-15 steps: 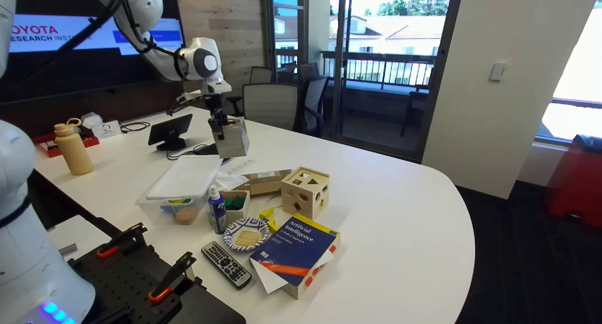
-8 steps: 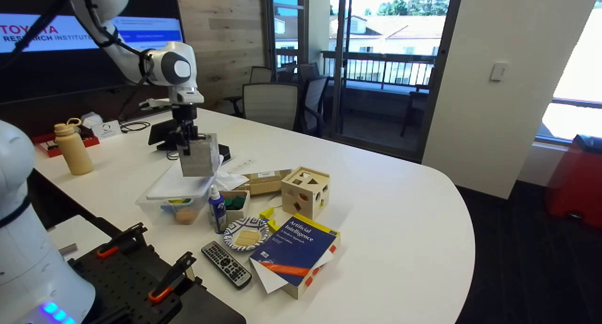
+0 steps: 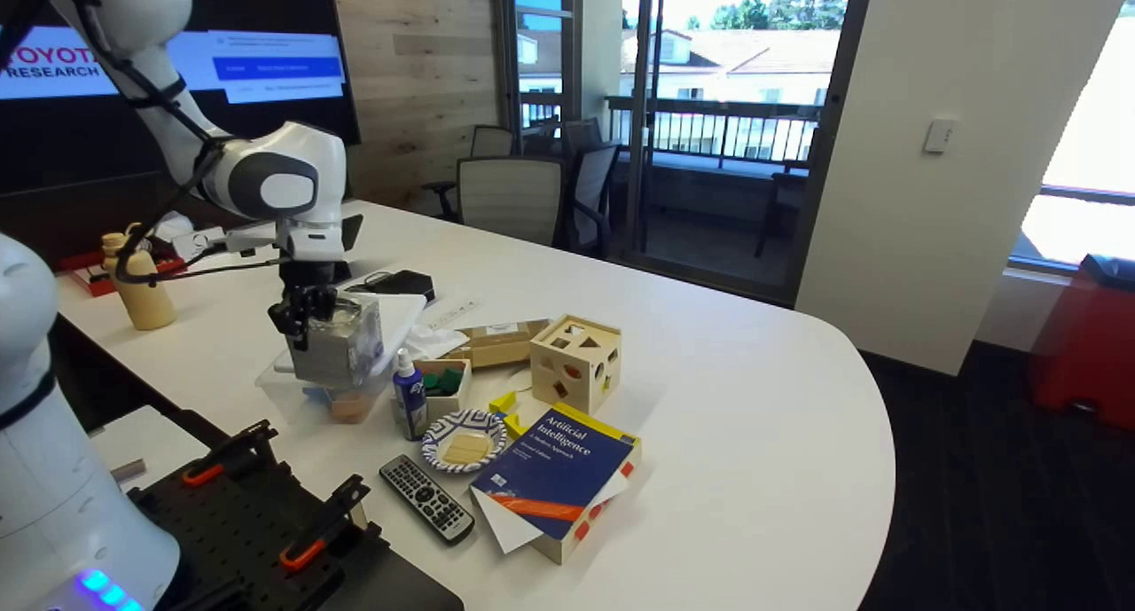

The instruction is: Put the tissue dispenser on the white lid

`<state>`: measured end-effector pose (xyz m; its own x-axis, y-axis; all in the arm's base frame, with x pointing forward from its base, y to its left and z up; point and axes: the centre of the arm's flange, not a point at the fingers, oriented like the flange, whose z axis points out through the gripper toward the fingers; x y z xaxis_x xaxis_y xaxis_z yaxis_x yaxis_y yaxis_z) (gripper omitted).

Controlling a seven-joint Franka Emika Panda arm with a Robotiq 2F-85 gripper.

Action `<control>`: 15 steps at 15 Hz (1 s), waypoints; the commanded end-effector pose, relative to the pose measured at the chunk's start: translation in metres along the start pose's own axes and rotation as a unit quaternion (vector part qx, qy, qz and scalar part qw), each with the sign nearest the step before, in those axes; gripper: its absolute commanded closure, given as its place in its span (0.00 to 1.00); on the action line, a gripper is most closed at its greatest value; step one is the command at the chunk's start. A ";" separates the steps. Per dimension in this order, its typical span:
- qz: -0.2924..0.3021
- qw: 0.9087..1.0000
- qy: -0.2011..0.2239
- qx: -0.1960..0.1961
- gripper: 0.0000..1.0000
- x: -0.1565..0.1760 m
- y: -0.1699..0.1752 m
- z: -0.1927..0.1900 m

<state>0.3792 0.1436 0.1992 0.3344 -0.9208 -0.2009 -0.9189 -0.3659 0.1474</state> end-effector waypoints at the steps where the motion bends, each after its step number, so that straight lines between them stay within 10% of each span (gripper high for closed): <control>1: 0.021 0.999 -0.021 0.041 0.98 0.005 0.054 0.001; 15: 0.047 0.995 -0.032 0.080 0.98 0.016 0.067 -0.008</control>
<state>0.3515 0.1144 0.2044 0.2296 -0.9382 -0.2589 -0.9663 -0.2515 0.0544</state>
